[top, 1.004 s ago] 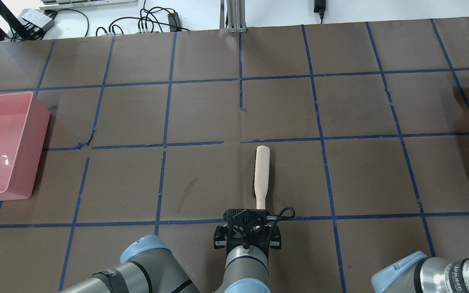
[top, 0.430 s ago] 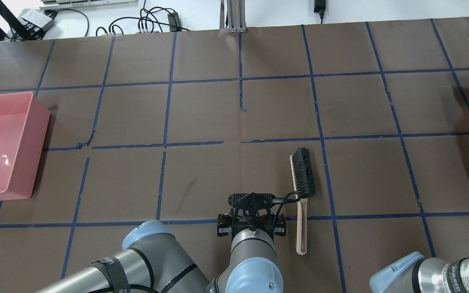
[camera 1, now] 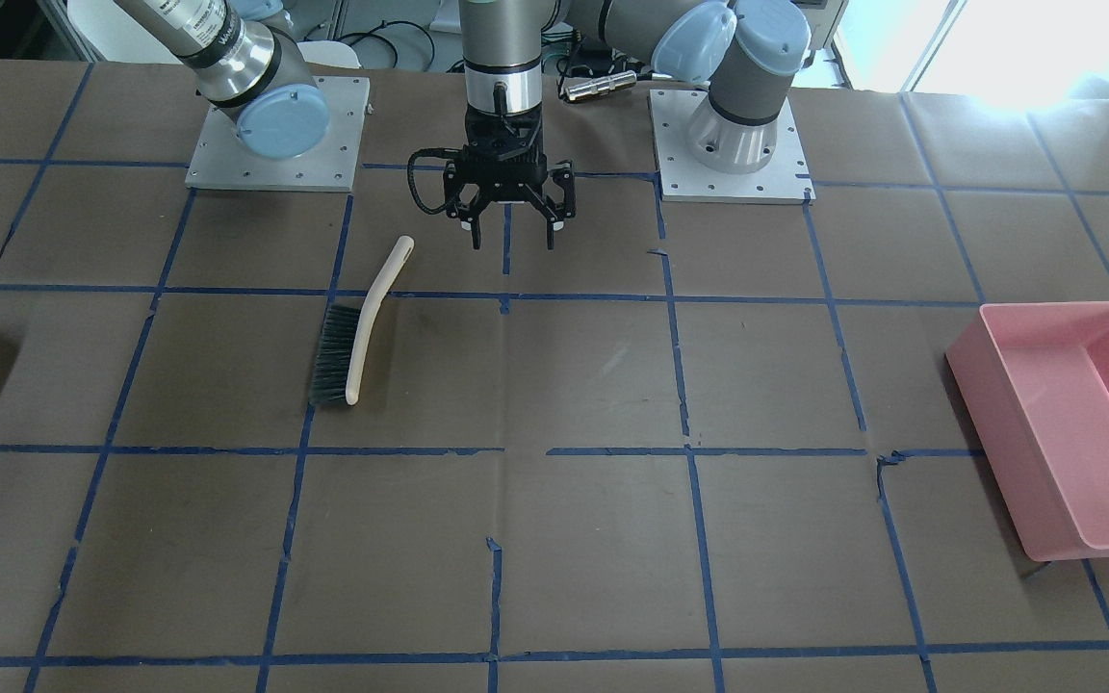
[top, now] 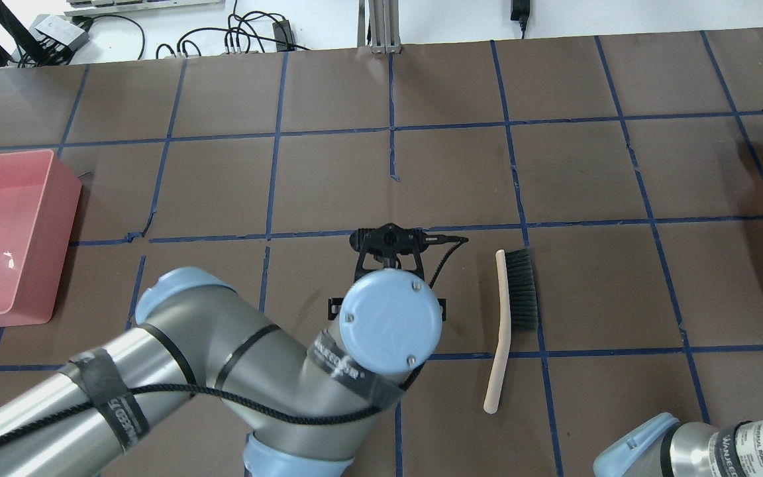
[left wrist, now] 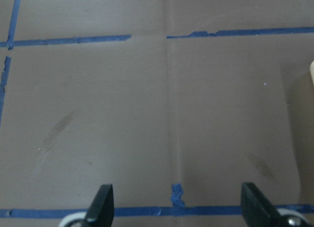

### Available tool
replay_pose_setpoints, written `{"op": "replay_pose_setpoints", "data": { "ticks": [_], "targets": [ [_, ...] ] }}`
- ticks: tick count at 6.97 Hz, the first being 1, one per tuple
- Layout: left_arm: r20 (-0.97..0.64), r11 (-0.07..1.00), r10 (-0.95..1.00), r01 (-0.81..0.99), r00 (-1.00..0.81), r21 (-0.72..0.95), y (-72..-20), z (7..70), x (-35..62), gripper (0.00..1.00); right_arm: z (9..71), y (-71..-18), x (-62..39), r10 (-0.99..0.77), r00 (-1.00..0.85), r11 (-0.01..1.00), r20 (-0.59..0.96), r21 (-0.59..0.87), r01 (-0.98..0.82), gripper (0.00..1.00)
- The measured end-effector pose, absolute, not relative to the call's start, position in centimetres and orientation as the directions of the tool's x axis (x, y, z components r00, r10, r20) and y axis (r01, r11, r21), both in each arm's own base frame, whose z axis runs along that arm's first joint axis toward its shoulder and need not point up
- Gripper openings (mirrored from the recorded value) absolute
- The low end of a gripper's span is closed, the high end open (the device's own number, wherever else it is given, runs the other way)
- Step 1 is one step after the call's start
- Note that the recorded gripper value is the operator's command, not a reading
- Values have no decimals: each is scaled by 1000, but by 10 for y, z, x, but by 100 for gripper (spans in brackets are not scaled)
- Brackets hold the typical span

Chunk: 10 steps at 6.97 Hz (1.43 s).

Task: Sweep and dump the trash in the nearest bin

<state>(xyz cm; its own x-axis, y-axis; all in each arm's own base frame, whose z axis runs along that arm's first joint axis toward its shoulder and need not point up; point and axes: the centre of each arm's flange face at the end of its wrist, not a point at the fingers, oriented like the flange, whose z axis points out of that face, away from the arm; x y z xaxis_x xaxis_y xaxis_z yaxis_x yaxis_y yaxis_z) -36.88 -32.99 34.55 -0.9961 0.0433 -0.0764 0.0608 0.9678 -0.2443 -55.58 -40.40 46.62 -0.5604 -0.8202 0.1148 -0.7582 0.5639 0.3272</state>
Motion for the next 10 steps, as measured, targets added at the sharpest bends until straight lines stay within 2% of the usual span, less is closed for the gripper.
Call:
{"op": "replay_pose_setpoints", "data": {
  "ticks": [2,4,7,10],
  "targets": [
    [-62,989,69,77,-996,-130,-403,440,-325,100,473,-413,-542,-835,-543,533,88,376,-758,0],
    [-38,990,121,124,-992,-74,-444,492,-258,100,479,-429,-529,-852,-518,498,79,430,-753,0],
    [45,993,104,101,-994,-69,-473,510,-184,100,501,-440,-519,-856,-496,505,144,431,-748,0],
    [54,994,90,87,-994,-68,-475,508,-174,100,537,-472,-466,-812,-506,572,290,227,-788,0]
  ]
}}
